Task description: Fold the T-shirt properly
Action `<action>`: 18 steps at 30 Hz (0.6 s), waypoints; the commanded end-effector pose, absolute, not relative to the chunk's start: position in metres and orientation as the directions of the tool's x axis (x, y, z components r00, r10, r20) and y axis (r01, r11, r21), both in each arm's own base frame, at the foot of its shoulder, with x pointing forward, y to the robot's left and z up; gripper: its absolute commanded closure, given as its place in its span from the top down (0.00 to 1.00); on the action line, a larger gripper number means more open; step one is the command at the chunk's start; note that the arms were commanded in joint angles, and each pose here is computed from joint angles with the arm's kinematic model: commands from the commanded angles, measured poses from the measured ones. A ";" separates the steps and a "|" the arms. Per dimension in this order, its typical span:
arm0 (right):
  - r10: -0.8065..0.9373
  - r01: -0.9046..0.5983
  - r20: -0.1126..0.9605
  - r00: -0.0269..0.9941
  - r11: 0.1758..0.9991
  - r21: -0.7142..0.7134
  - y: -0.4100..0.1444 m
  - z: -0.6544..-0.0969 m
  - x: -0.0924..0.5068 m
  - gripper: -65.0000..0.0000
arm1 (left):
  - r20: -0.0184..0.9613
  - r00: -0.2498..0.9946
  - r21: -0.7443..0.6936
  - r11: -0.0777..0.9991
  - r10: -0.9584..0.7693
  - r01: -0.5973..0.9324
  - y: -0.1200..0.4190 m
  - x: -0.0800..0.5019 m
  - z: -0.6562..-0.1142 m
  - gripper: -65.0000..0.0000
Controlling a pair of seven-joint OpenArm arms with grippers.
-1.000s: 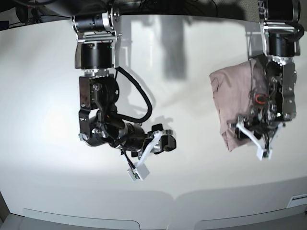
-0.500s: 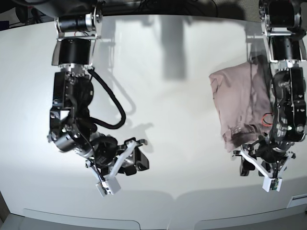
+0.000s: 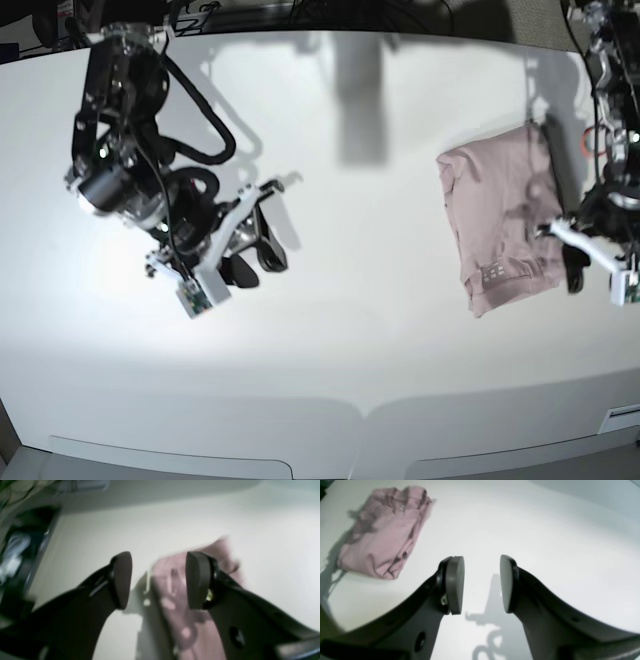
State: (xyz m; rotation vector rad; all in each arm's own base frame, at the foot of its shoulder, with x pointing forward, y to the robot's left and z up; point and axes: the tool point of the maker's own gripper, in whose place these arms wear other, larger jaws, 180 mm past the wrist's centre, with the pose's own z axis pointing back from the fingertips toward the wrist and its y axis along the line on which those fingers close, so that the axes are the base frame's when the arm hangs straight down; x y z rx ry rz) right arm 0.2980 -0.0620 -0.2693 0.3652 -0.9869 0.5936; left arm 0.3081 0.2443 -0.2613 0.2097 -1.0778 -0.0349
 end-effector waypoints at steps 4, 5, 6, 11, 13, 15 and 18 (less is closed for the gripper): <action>0.243 -0.587 0.878 0.412 0.808 0.052 -0.077 -0.256 0.271 0.37 | 0.853 0.501 0.235 0.965 -0.145 -0.120 0.267 0.275 -0.262 0.51; 0.233 -0.571 0.874 0.426 0.819 0.060 -0.083 -0.257 0.263 0.37 | 0.844 0.515 0.243 0.962 -0.148 -0.122 0.269 0.266 -0.264 0.51; 0.224 -0.554 0.868 0.444 0.830 0.069 -0.090 -0.259 0.255 0.37 | 0.836 0.530 0.240 0.964 -0.143 -0.118 0.269 0.258 -0.268 0.51; 0.188 -0.494 0.819 0.542 0.860 0.130 -0.113 -0.268 0.211 0.37 | 0.778 0.618 0.206 0.975 -0.113 -0.081 0.263 0.222 -0.297 0.51; 0.184 -0.472 0.800 0.571 0.871 0.136 -0.120 -0.269 0.194 0.37 | 0.758 0.642 0.211 0.975 -0.117 -0.072 0.263 0.211 -0.305 0.51; 0.197 -0.449 0.781 0.593 0.886 0.118 -0.129 -0.269 0.180 0.37 | 0.736 0.666 0.219 0.974 -0.121 -0.065 0.263 0.200 -0.310 0.51; 0.194 -0.400 0.723 0.663 0.908 0.124 -0.145 -0.282 0.158 0.37 | 0.714 0.687 0.225 0.973 -0.132 -0.047 0.259 0.187 -0.312 0.51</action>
